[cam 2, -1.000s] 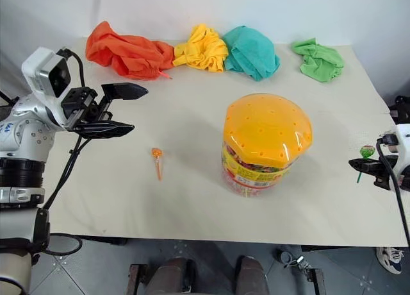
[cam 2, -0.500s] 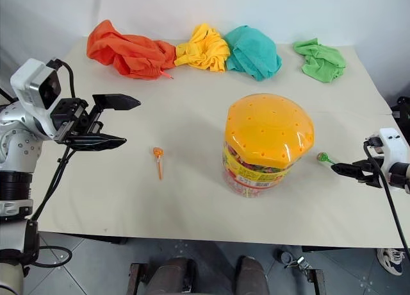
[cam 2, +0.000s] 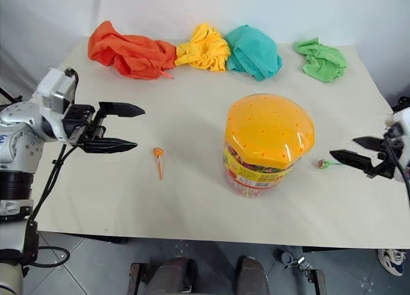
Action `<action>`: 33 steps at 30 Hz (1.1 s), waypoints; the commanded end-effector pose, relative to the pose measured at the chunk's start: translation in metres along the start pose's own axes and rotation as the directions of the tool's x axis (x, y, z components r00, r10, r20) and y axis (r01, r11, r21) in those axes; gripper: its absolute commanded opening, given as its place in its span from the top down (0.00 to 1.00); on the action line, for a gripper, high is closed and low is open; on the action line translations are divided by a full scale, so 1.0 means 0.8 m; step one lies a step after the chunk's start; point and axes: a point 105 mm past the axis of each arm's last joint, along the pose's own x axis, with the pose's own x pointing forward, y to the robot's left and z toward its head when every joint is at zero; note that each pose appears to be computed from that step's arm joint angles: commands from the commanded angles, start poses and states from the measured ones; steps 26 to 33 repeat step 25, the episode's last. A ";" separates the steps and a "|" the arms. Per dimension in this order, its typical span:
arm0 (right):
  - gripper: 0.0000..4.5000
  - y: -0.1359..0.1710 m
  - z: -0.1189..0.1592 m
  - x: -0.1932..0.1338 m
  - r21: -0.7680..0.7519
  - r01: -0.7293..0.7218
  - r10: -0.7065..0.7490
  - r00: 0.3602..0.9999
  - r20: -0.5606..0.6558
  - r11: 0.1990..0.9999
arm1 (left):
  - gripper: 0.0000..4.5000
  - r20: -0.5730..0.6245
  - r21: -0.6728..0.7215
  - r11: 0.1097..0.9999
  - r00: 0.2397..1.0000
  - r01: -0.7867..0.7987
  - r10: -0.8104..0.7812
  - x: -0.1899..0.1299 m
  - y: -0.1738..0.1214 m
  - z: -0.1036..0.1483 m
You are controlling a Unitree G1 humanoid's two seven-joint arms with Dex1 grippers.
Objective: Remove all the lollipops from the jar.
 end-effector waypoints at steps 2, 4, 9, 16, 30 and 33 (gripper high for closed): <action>0.01 0.021 0.036 -0.016 -0.170 -0.023 0.044 0.992 0.122 0.985 | 0.00 -0.085 -0.002 0.995 0.992 -0.098 0.098 -0.007 0.008 -0.007; 0.01 0.021 0.052 -0.020 -0.215 -0.014 0.050 0.985 0.164 0.977 | 0.00 -0.057 0.011 0.995 0.993 -0.103 0.103 -0.008 0.005 -0.006; 0.01 0.060 0.052 -0.026 -0.316 -0.158 0.202 0.973 0.110 0.935 | 0.00 -0.011 -0.028 0.998 0.998 -0.054 0.054 -0.016 -0.010 -0.003; 0.01 0.071 -0.005 -0.028 -0.308 -0.270 0.270 0.962 -0.043 0.912 | 0.00 -0.043 -0.042 0.994 0.994 -0.102 0.101 -0.054 -0.023 -0.021; 0.01 0.062 -0.024 -0.020 -0.276 -0.259 0.256 0.966 -0.046 0.926 | 0.00 -0.024 -0.063 0.975 0.977 -0.213 0.211 -0.096 -0.031 -0.040; 0.01 0.062 -0.024 -0.020 -0.276 -0.259 0.256 0.966 -0.046 0.926 | 0.00 -0.024 -0.063 0.975 0.977 -0.213 0.211 -0.096 -0.031 -0.040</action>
